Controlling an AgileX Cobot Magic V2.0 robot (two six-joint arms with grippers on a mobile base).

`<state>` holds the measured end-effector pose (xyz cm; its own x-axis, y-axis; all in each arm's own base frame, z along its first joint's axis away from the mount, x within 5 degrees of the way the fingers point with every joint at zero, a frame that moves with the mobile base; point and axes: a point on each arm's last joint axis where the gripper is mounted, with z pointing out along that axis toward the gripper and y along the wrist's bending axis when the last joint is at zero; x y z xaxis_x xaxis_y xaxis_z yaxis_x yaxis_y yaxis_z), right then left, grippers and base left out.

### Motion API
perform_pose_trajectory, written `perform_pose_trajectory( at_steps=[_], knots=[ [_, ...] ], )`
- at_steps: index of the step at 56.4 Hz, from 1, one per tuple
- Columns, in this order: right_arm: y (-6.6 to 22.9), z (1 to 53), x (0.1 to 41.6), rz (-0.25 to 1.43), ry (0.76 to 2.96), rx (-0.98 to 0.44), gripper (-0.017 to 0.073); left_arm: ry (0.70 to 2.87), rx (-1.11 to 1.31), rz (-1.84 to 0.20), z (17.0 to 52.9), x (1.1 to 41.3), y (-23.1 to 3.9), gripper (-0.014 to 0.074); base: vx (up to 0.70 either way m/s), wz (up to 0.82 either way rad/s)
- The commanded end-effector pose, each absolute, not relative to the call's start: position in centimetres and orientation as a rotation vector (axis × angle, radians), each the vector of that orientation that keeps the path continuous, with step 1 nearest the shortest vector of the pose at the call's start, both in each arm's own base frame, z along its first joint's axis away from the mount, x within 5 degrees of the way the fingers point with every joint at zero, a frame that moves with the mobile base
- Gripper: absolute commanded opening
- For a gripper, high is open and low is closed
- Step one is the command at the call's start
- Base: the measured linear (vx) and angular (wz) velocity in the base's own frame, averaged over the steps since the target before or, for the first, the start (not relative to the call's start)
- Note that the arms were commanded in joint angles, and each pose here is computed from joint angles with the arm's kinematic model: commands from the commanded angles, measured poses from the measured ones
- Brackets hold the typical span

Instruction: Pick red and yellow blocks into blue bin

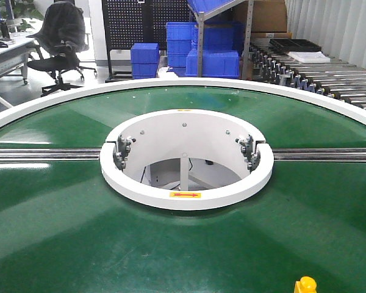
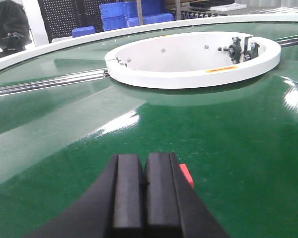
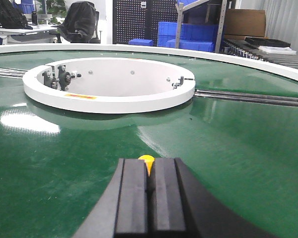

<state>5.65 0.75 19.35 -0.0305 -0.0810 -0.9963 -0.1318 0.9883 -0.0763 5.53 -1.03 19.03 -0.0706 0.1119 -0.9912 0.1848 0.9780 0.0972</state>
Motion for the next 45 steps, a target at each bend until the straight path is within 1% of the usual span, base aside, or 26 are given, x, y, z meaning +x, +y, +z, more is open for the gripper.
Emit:
perform_pose_trajectory(
  at_steps=[1, 40, 45],
  knots=[
    [0.68, 19.96, 5.60, 0.026, 1.514, -0.158, -0.0010, 1.542, 0.204, -0.073, 20.54, 5.50, -1.01, -0.0006, 0.00, 0.00],
    [0.68, 19.96, 5.60, 0.026, 1.514, -0.158, -0.0010, 1.542, 0.204, -0.073, 20.54, 5.50, -1.01, -0.0006, 0.00, 0.00],
    [0.68, 19.96, 5.60, 0.026, 1.514, -0.158, -0.0010, 1.504, 0.196, -0.074, 20.90, 5.49, -0.98, -0.0006, 0.00, 0.00]
  ],
)
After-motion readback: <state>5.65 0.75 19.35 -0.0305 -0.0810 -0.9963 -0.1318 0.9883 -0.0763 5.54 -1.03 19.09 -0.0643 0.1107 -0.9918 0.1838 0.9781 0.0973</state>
